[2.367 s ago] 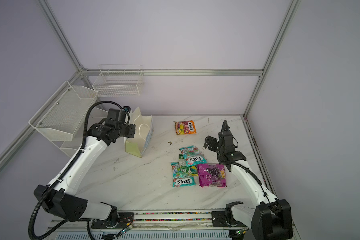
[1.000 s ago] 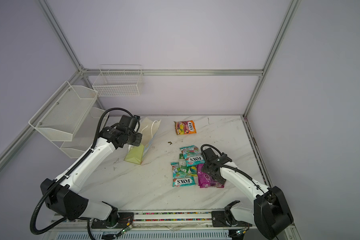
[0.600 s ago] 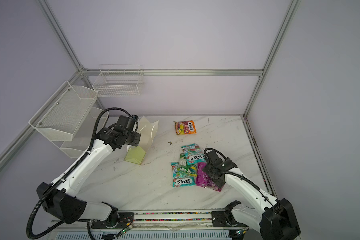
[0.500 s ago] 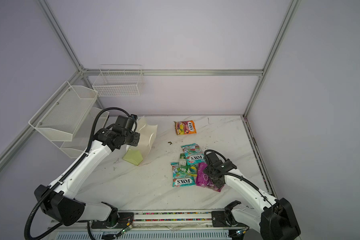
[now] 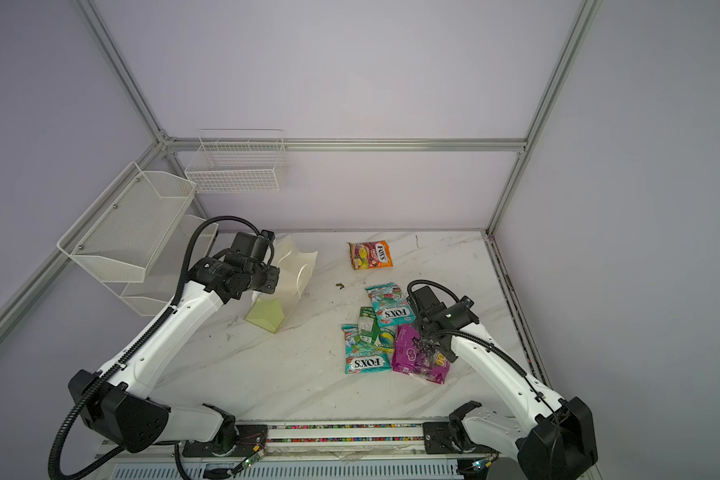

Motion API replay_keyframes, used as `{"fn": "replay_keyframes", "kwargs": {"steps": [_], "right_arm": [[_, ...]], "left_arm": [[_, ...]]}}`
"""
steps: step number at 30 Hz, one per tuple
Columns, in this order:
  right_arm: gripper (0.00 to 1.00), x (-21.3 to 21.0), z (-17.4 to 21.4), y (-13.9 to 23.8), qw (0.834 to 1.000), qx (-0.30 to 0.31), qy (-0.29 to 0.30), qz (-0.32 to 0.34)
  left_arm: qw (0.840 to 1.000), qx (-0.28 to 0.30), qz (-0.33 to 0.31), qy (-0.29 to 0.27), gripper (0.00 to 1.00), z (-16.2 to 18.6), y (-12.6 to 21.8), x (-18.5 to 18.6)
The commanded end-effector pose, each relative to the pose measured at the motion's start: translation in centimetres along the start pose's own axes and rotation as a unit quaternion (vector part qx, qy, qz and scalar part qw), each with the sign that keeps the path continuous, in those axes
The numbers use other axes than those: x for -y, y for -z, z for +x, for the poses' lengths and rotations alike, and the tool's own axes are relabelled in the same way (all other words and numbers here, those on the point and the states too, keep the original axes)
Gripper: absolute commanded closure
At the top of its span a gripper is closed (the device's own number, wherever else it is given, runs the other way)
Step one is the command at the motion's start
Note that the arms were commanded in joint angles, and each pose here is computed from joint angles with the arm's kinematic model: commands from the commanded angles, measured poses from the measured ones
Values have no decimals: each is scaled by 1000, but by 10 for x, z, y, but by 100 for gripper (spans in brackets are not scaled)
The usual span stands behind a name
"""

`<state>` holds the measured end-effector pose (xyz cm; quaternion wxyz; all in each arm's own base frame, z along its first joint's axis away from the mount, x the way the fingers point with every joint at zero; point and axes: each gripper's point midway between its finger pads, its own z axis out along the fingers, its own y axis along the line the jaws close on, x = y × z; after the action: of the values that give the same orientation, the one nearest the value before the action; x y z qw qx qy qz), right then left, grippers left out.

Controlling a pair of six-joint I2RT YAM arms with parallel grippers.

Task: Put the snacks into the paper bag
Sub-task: 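Grip bag rim with left gripper while right gripper grasps purple LOT 100 bag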

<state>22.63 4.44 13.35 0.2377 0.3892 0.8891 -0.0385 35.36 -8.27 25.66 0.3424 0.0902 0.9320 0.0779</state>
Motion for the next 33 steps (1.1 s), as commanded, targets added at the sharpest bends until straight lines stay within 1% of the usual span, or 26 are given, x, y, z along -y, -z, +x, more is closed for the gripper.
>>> {"fn": "replay_keyframes", "kwargs": {"steps": [1, 3, 7, 9, 11, 12, 18, 22, 25, 27, 30, 32, 33], "right_arm": [[3, 46, 9, -12, 992, 0, 61, 107], [3, 48, 10, -13, 991, -3, 66, 115], [3, 43, 9, -12, 995, 5, 41, 95], [3, 30, 15, -21, 996, -7, 45, 71], [3, 20, 22, -29, 996, -25, 57, 65], [3, 8, 26, -35, 996, -33, 62, 49], [3, -13, 44, -60, 995, -62, 73, 35], [4, -23, 61, -78, 992, -94, 76, 26], [11, -29, 74, -88, 991, -114, 63, 15], [20, -35, 80, -92, 991, -122, 47, 4], [35, -54, 87, -94, 990, -132, 26, -31], [44, -64, 88, -92, 990, -130, 19, -45], [46, -68, 86, -92, 991, -126, 18, -48]], "left_arm": [[1000, -2, -4, 2, 100, 5, -2, 0], [1000, -1, -4, 3, 100, 5, -1, 0], [1000, -1, -5, 4, 100, 6, -1, -1], [1000, 1, -6, 4, 100, 6, 0, -1], [1000, 1, -8, 4, 100, 6, 0, -2], [1000, 1, -10, 4, 100, 7, 0, -3], [1000, 6, -23, 3, 100, 6, 3, -8], [999, 7, -36, 0, 100, 7, 4, -13], [999, 8, -42, -2, 100, 6, 4, -15], [999, 10, -45, -2, 100, 5, 4, -16], [999, 10, -47, -3, 100, 3, 4, -17], [999, 11, -47, -3, 100, 1, 3, -16], [999, 11, -48, -3, 100, 1, 3, -17]]}}
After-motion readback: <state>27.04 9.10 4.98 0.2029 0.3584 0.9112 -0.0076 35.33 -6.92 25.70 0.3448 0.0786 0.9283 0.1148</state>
